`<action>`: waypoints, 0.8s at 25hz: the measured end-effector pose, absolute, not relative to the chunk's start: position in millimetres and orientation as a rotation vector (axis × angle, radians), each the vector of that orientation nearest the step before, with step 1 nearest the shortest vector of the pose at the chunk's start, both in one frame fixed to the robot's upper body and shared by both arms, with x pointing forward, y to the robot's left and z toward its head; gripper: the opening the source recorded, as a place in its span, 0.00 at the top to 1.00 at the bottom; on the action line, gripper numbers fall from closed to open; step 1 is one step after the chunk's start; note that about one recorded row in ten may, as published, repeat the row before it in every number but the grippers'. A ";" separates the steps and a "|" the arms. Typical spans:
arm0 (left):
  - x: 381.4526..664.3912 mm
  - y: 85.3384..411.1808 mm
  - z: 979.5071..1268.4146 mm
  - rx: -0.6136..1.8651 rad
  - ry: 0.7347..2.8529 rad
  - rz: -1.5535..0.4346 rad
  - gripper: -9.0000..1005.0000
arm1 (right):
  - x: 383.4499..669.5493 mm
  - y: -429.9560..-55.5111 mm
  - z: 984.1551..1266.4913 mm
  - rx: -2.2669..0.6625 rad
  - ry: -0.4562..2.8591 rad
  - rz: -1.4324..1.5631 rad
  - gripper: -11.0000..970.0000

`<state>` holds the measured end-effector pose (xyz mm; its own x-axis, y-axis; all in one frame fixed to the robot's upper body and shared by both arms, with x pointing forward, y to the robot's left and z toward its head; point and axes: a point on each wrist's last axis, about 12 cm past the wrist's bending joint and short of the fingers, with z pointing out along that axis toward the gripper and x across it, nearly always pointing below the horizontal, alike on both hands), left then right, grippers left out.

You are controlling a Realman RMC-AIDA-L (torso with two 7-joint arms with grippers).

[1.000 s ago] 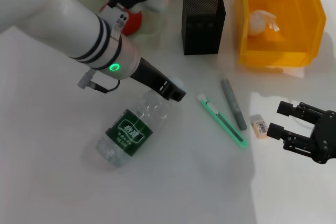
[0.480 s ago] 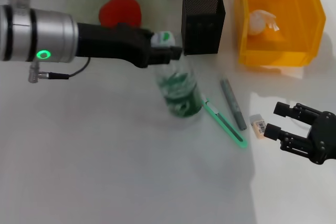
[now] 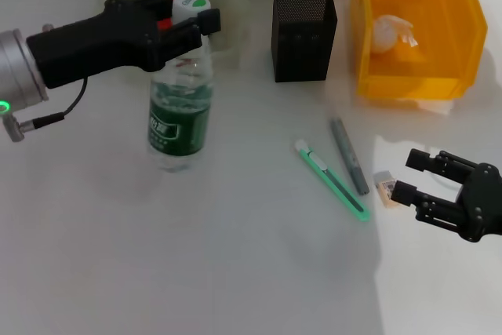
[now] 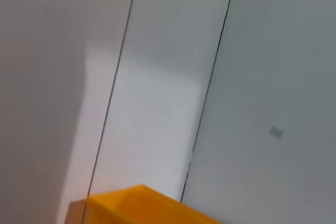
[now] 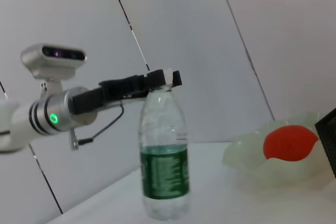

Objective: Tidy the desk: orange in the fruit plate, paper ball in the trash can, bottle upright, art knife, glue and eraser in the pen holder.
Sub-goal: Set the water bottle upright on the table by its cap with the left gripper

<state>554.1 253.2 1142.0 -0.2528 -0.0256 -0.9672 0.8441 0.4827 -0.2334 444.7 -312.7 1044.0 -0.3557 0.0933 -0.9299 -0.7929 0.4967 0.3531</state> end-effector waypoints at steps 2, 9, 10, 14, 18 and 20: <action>551.1 255.8 1132.2 0.698 1.577 -0.977 0.55 | 445.9 -310.5 1043.7 -0.599 1.680 1.057 0.25; 532.3 270.5 1092.2 0.660 1.443 -0.894 0.55 | 447.4 -309.9 1043.4 -0.516 1.642 1.055 0.25; 532.3 270.5 1092.2 0.660 1.443 -0.894 0.55 | 447.4 -309.9 1043.4 -0.516 1.642 1.055 0.25; 526.6 267.1 1075.9 0.632 1.387 -0.819 0.55 | 445.8 -308.3 1040.8 -0.435 1.576 1.019 0.25; 523.8 260.9 1065.0 0.611 1.360 -0.756 0.55 | 445.1 -304.7 1038.0 -0.409 1.556 1.012 0.25; 523.2 259.8 1063.0 0.611 1.355 -0.740 0.55 | 445.4 -303.7 1037.6 -0.407 1.555 1.015 0.25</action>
